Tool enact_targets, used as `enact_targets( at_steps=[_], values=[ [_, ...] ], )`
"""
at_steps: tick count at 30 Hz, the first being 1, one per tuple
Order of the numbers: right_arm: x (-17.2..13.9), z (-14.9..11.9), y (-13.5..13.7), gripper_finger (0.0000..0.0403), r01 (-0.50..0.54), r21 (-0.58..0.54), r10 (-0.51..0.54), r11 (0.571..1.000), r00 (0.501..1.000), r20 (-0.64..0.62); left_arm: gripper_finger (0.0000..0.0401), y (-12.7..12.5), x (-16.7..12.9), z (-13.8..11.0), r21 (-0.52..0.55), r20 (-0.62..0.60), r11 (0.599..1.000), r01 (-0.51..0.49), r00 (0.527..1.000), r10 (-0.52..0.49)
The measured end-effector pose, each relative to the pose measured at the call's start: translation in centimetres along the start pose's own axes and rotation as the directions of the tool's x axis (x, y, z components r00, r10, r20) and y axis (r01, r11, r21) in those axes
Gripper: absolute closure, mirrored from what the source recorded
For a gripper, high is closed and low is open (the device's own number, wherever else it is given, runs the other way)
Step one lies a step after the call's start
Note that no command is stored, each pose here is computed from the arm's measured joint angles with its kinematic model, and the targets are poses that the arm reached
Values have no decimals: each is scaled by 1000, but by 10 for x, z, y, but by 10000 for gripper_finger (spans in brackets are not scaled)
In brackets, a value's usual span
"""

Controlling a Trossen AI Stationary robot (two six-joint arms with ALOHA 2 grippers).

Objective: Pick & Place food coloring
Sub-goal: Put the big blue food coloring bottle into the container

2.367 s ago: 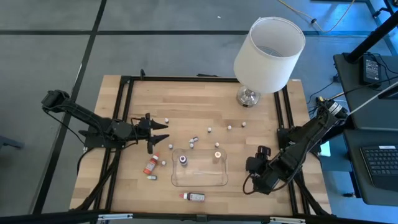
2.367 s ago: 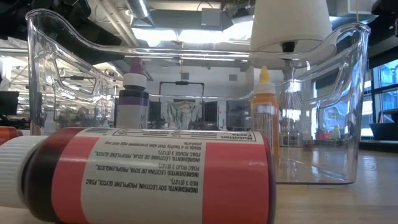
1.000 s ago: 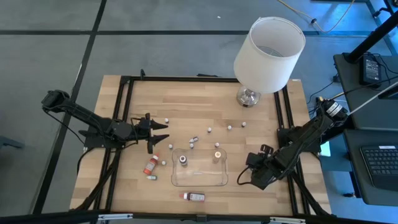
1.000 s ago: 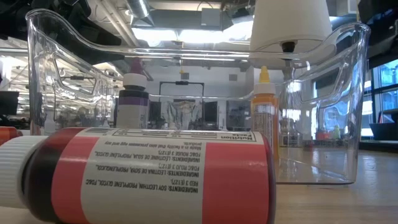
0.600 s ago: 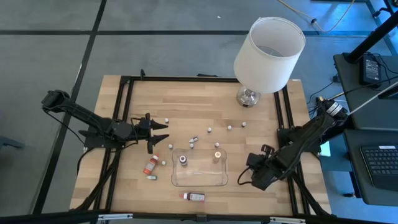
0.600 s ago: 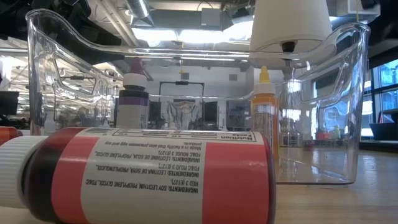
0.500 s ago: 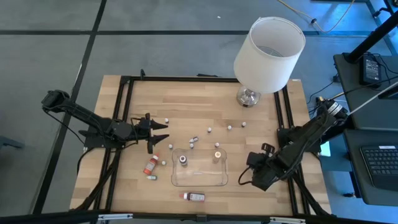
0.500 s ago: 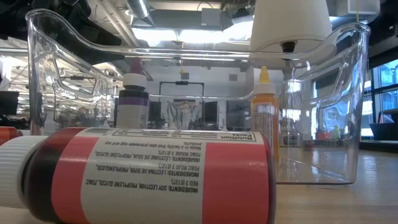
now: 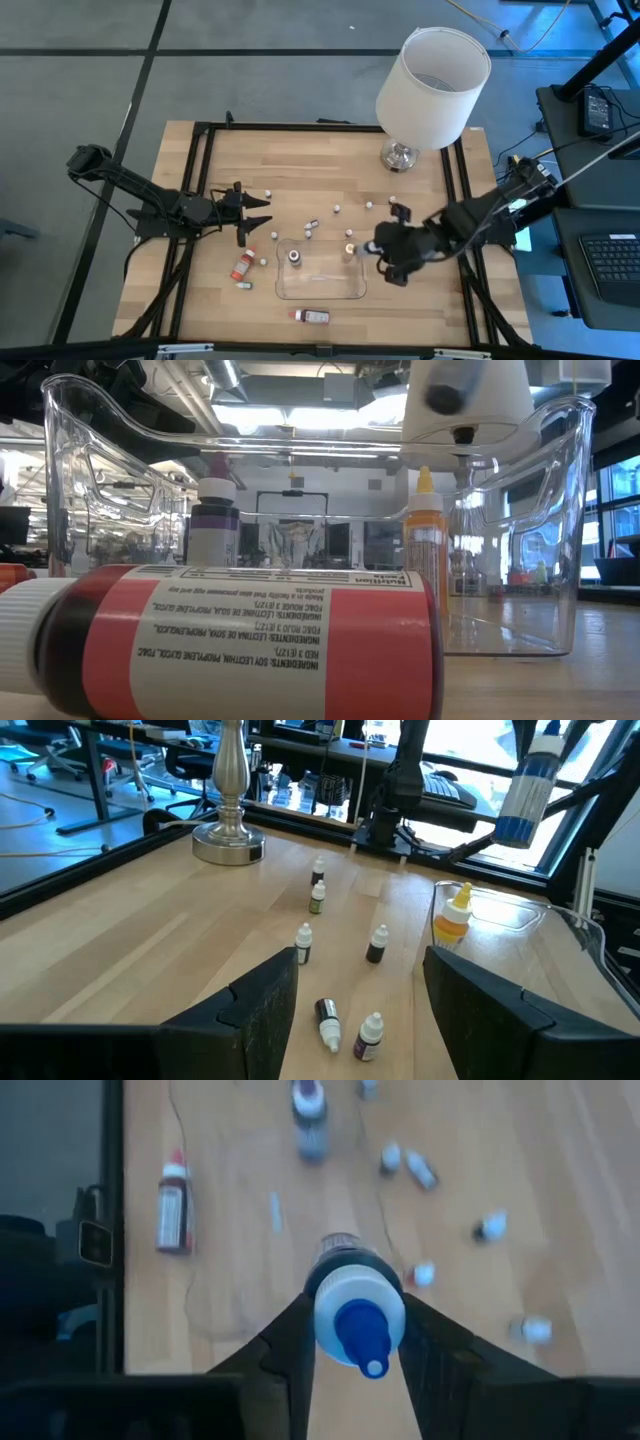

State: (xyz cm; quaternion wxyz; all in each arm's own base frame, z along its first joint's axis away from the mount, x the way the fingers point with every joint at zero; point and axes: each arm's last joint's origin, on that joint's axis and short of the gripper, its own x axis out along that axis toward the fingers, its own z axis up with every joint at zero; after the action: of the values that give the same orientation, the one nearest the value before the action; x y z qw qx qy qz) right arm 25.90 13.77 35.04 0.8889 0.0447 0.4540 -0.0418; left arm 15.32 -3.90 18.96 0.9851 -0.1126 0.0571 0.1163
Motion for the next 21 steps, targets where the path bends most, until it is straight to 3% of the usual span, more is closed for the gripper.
enact_targets(
  at_steps=[5, 21],
  values=[
    [22, 19, -4, 281, -96, -110, 98, 989, 995, 14, 189, 0, 0, 0, 0, 0, 1000, 0, 1000, 0],
    [92, 36, -12, 281, -94, -233, 74, 968, 993, -94, 189, 0, 0, -1, 5, -8, 1000, 0, 1000, 0]
  ],
)
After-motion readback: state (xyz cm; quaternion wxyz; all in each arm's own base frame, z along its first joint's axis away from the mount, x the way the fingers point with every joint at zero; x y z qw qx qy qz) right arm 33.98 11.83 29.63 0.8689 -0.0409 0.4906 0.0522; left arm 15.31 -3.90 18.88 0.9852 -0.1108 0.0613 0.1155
